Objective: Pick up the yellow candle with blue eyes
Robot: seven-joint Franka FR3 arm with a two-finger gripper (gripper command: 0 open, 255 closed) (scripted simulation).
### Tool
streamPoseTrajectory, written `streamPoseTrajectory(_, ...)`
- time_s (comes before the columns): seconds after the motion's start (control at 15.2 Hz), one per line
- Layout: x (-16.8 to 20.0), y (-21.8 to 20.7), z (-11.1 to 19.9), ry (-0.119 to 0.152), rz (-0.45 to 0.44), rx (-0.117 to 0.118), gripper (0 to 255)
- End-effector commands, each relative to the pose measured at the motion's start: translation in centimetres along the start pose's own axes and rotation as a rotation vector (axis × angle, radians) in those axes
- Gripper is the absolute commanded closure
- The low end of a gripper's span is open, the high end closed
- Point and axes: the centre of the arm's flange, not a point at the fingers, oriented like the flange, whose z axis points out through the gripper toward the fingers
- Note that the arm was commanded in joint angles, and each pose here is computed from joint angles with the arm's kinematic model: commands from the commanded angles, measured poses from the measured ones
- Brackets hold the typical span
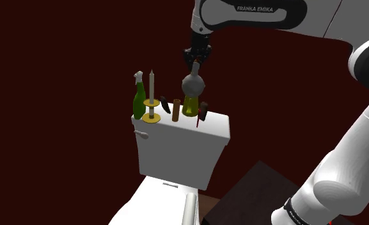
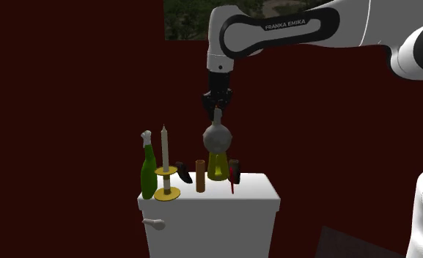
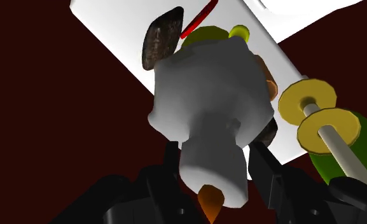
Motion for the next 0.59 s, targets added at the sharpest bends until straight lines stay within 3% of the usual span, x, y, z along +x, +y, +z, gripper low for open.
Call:
streamPoseTrajectory(0.0, 0.4, 0.2, -1.1, 0.002, 0.000, 0.000, 255)
streamPoseTrajectory(0.53, 1.2, 0.7, -4.2, 0.002, 0.000, 0.000, 255)
